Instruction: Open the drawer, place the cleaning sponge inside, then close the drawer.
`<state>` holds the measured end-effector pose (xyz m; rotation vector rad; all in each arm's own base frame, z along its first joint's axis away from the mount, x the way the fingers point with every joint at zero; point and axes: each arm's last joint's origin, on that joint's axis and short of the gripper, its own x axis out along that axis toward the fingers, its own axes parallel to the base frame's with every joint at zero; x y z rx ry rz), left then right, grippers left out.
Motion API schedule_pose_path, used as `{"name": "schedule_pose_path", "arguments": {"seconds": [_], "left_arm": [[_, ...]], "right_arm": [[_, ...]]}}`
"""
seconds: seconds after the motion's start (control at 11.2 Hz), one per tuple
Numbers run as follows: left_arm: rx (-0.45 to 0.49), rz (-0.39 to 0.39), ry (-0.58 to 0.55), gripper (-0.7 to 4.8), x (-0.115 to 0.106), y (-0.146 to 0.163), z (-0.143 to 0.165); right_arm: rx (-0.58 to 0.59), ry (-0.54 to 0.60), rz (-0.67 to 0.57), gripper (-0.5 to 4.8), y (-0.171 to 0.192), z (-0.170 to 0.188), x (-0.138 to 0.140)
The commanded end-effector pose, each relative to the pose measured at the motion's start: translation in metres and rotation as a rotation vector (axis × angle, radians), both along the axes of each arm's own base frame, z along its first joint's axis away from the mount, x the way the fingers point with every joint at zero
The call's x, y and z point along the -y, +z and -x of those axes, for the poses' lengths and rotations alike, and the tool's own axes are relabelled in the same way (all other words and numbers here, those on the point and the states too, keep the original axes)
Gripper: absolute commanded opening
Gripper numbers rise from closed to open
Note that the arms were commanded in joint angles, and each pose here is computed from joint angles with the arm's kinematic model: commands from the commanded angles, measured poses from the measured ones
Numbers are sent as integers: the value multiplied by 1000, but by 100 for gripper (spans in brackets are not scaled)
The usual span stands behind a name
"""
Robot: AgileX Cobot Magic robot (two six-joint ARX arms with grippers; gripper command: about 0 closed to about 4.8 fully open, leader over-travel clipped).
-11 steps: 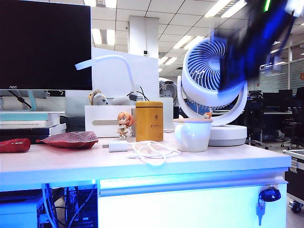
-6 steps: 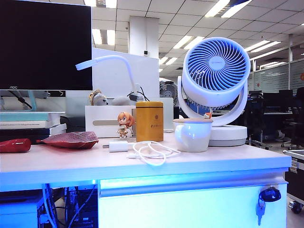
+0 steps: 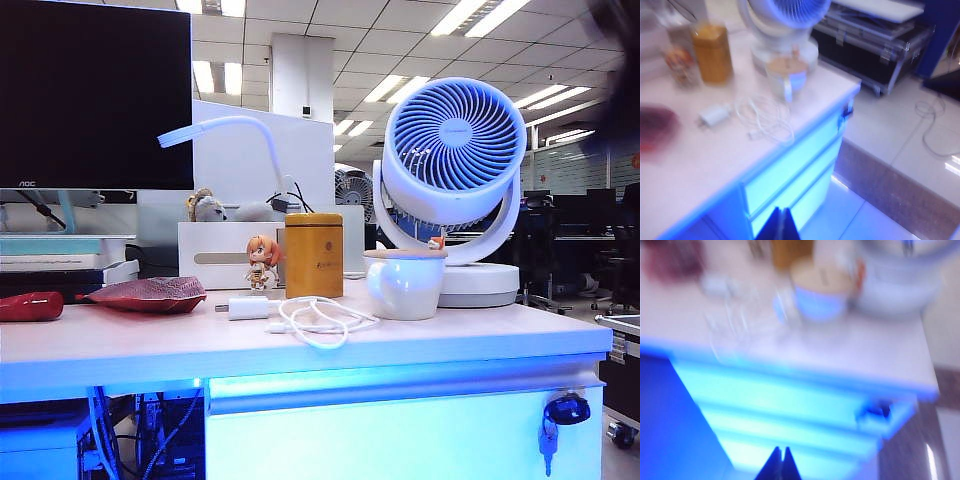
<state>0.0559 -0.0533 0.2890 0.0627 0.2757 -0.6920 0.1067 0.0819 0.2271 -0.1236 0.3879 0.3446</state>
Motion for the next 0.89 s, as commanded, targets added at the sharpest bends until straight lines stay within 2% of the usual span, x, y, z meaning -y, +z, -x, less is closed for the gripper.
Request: {"name": "schedule_pose_path", "arguments": {"seconds": [0.09,0.18,0.27,0.36,0.54,0.63,0.72,0.8,0.89], "left_arm": [[65,66,2,-6,20,-47,-20],[110,113,12,-6,27,-83,-27],[70,72,124,-6,26,-107,-30],[62,66,152,-6,25,-111,-30],[107,107,367,-6,-5,-128,-39],[117,117,388,-6,-9,-128,-40],[85,104,561,-6,-38,-139,-39],[88,37,559,-6,-40,-142,-39],[118,-35,494,-6,-38,-142,-39]], "right_arm": [[-60,-4,29,-8,-6,3,2],[-67,-17,43,-8,-8,3,3],[-71,-5,40,-8,-8,3,3],[-70,-5,39,-8,-8,3,3],[-71,-5,40,-8,-8,3,3],[-70,-5,39,-8,-8,3,3],[-70,-5,39,-8,-7,3,2],[-69,-6,39,-8,-7,3,3],[-67,-11,40,-8,-7,3,3]]}}
